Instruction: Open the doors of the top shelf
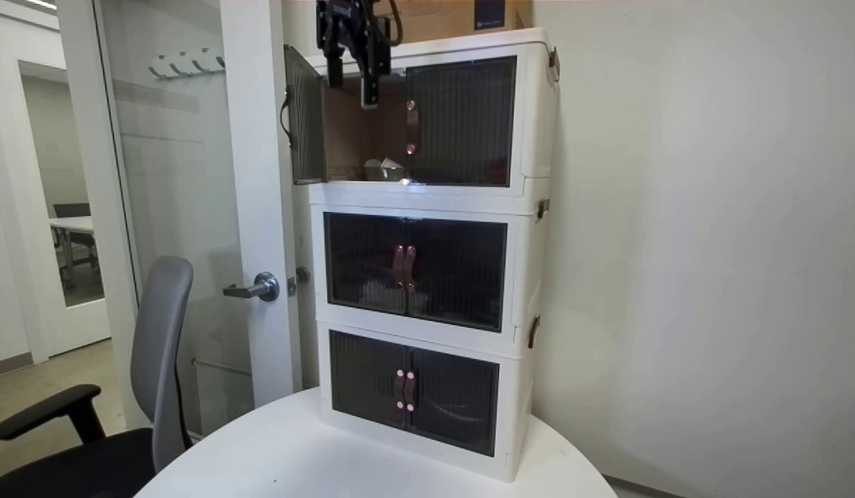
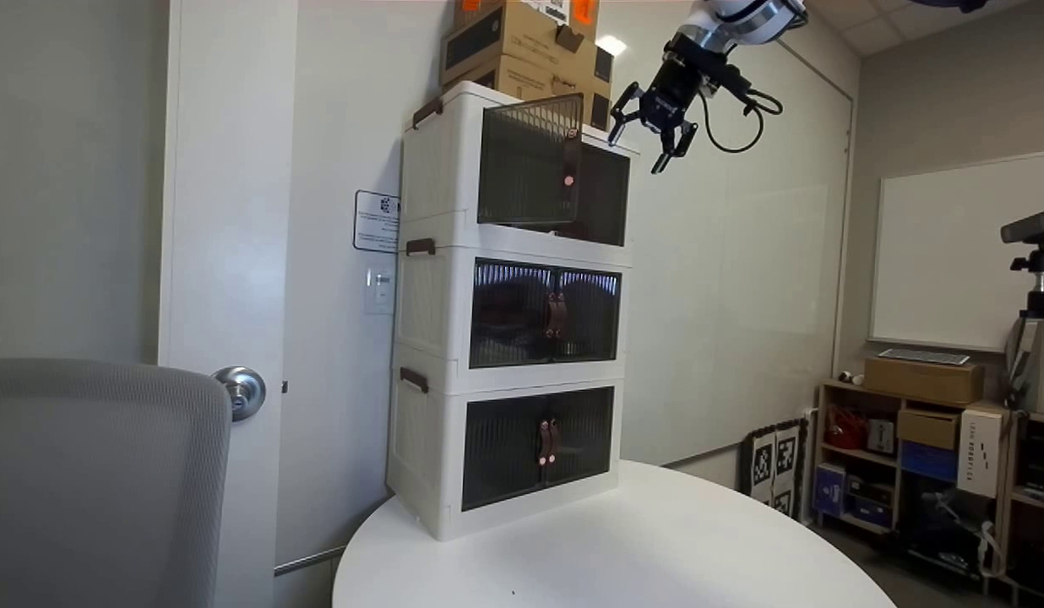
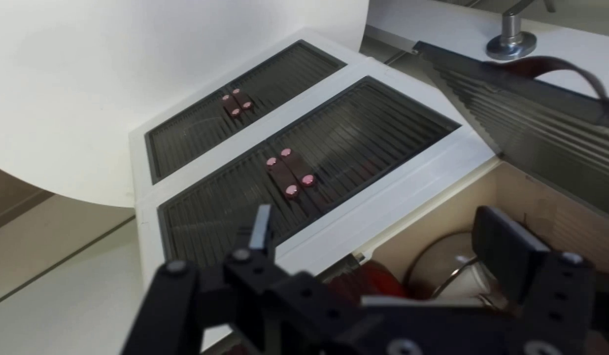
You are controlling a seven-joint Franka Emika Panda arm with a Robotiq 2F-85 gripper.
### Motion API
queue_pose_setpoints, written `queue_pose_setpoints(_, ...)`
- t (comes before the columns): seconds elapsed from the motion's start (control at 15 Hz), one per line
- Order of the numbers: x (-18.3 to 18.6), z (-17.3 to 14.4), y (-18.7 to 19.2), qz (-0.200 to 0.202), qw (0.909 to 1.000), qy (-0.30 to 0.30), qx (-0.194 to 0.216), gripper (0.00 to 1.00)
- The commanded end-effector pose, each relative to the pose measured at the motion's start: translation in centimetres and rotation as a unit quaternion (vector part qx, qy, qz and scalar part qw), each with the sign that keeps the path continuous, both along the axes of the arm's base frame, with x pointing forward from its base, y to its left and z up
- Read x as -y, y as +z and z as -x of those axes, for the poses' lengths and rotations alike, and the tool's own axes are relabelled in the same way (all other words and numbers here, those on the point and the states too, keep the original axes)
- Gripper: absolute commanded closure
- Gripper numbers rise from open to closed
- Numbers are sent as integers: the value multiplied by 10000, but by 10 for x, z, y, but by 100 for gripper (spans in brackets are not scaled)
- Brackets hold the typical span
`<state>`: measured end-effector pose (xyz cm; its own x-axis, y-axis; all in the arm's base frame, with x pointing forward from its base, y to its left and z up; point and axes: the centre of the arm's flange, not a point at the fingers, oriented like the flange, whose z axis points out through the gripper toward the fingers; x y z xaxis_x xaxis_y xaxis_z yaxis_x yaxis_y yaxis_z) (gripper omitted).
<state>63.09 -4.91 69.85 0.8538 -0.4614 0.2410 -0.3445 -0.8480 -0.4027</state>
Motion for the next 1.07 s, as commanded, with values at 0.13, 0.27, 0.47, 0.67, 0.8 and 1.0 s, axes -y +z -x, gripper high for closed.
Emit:
queue_pose_setpoints(0.13,-10,11,8,6,9980,559,312,0)
queue_pose_setpoints(0.27,-12,6,1,388,9967,604,371,0)
queue_pose_setpoints(0.47,-20,-2,-15,773,9932,639,595,0)
queue_pose_setpoints(0.67,-23,-19,-26,902,9873,570,1176,0)
queue_pose_setpoints(0.8,-22,-31,-30,978,9807,504,1617,0)
queue_pose_setpoints(1.0,-12,-47,-36,1081,9708,530,2074,0)
